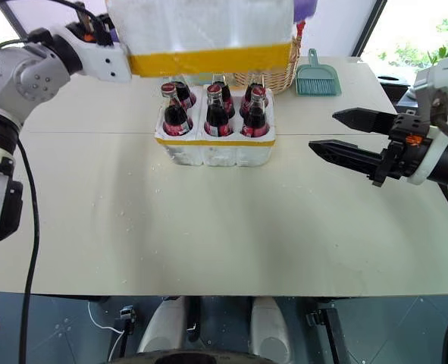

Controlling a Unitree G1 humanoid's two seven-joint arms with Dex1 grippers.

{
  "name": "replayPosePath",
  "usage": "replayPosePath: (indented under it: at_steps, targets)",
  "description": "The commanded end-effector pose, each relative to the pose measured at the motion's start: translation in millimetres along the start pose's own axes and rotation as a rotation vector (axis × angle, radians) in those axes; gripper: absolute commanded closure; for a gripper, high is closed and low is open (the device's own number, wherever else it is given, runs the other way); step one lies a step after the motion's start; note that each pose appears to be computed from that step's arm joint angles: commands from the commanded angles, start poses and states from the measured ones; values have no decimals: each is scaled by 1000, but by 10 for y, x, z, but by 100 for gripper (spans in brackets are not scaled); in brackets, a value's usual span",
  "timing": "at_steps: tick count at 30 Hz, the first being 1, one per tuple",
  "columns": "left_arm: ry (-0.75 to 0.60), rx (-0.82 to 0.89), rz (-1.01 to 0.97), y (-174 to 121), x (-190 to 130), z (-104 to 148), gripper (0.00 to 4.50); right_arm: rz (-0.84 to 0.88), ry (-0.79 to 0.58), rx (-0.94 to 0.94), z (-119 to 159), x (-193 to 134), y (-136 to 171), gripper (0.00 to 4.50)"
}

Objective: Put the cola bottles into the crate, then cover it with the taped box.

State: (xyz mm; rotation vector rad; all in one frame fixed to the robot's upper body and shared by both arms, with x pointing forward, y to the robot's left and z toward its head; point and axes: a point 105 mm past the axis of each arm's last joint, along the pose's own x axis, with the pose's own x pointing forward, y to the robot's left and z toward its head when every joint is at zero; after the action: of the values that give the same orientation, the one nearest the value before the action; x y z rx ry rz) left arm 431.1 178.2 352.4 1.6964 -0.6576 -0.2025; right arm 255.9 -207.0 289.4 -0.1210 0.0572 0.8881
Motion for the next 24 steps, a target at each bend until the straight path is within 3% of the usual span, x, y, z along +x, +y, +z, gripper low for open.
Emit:
replayPosePath:
  at_steps: [1,9,18,24]
  targets:
    - [-36,96,91,184,-39,34,393,-1,-45,-43,113,-45,38,0]
    - [-47,83,22,-108,-124,24,393,-4,-44,-34,101,-82,16,0]
    - [-129,186,-56,-487,-87,305,393,-1,-51,-23,72,-66,0,0]
    - [-96,207,-146,-832,-138,293,393,-15,-36,-22,14,-63,8,0]
